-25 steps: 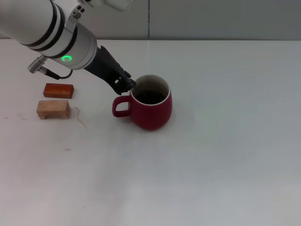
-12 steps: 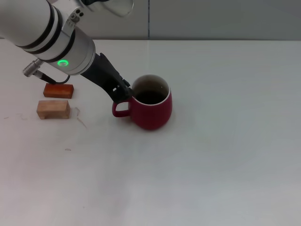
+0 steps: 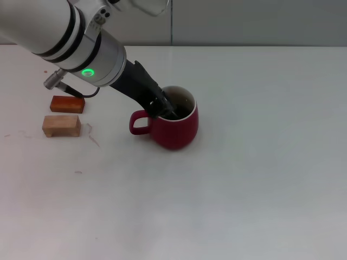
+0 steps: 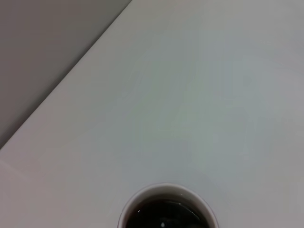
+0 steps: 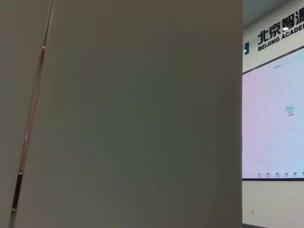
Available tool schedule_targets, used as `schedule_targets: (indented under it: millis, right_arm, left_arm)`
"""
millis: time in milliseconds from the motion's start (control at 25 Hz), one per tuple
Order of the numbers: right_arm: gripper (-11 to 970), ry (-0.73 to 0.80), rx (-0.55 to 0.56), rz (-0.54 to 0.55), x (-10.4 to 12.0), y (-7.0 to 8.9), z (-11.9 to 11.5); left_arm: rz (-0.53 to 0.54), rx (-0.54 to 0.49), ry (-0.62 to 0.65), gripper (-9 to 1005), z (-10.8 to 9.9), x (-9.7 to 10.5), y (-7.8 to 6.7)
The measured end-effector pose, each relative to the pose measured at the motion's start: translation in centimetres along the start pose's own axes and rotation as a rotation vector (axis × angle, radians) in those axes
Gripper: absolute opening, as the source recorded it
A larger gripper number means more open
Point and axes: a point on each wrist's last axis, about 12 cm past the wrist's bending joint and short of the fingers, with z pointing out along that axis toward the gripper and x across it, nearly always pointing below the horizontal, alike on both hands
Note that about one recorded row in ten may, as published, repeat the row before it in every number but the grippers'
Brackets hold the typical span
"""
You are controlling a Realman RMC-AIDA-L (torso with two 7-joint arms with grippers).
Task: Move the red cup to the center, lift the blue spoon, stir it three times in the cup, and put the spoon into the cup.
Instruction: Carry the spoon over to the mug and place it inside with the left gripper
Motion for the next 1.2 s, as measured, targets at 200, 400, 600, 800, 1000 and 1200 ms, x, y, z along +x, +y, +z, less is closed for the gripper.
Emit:
schedule_targets:
  millis: [200, 400, 600, 800, 1000, 1200]
  right_arm:
    - [679, 0.0, 0.0, 0.0, 0.0, 0.0, 0.0]
    - [679, 0.001, 0.0, 0.0, 0.0, 0.0, -0.1]
    - [679, 0.001, -0.002, 0.001, 0.0, 0.1, -0.1]
    - [678, 0.001, -0.003, 0.002, 0.0, 0.1, -0.1]
    - [678, 0.001, -0.009, 0.001, 0.0, 0.2, -0.1]
    - [678, 0.002, -0.011, 0.001, 0.0, 0.2, -0.1]
  left_arm:
    - [-0.012, -0.022, -0.042, 197, 0.2, 0.1, 0.4]
    - [-0.03, -0.04, -0.052, 197, 0.6, 0.5, 0.8]
    - [-0.04, -0.053, -0.031, 197, 0.8, 0.9, 1.2]
    - [-0.061, -0.062, -0.019, 198, 0.8, 1.4, 1.7]
    - [-0.073, -0.056, -0.011, 198, 0.7, 1.6, 1.8]
    - [-0.089, -0.051, -0.007, 198, 0.5, 1.7, 2.1]
